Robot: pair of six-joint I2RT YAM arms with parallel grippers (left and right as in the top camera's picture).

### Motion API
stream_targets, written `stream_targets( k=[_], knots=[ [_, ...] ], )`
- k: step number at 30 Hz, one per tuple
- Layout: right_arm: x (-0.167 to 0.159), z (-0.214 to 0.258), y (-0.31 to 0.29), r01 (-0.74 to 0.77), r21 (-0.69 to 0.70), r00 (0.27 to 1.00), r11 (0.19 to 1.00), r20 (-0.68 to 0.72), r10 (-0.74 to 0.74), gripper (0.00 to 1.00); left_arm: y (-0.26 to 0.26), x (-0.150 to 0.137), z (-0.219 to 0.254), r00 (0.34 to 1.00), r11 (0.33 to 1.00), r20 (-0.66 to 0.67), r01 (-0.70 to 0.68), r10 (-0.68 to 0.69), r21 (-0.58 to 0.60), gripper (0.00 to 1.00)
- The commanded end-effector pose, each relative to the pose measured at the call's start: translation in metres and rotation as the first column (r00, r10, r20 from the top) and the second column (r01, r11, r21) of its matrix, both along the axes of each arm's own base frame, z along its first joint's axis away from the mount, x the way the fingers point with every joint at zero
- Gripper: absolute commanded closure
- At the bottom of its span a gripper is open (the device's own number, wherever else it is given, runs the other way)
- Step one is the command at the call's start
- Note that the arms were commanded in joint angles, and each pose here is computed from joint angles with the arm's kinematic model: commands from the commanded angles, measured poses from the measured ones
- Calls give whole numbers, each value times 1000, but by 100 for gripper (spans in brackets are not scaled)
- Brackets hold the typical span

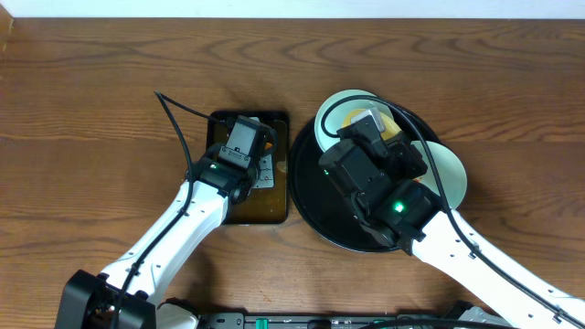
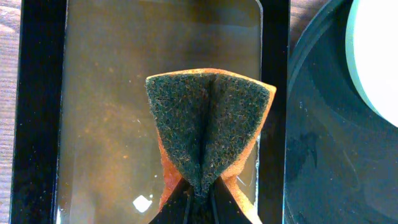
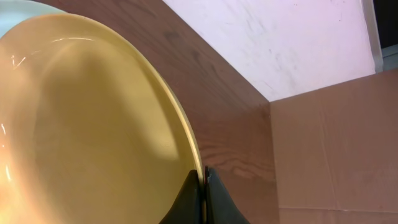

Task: Clean dirty plates on tray and stack at the side
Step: 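Carry the yellow plate right and set it on the table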

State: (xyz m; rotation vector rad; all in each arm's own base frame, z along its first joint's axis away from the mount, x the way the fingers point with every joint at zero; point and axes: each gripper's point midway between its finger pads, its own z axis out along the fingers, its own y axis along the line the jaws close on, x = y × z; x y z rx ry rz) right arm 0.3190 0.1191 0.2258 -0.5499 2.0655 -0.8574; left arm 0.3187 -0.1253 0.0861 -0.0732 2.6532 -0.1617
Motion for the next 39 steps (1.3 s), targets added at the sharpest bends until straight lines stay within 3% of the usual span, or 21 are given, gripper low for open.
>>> stream_targets(
  k=[1, 15, 24, 30, 39],
  knots=[
    [0, 16, 1, 6, 8, 999, 1000, 49, -6, 99, 5, -1, -3, 1000, 1000, 1, 0, 0, 23, 92],
    [3, 19, -1, 36, 52, 996, 998, 82, -40, 99, 5, 0, -3, 1000, 1000, 1, 0, 0, 23, 94],
    [18, 17, -51, 244, 229, 951, 943, 134, -278, 99, 5, -1, -3, 1000, 1000, 0, 0, 0, 23, 92],
    [33, -9, -103, 395, 457, 893, 797, 12, -450, 99, 5, -1, -3, 1000, 1000, 0, 0, 0, 23, 92],
    [27, -34, -206, 590, 690, 686, 419, -155, -711, 99, 5, -1, -3, 1000, 1000, 0, 0, 0, 23, 92]
  ],
)
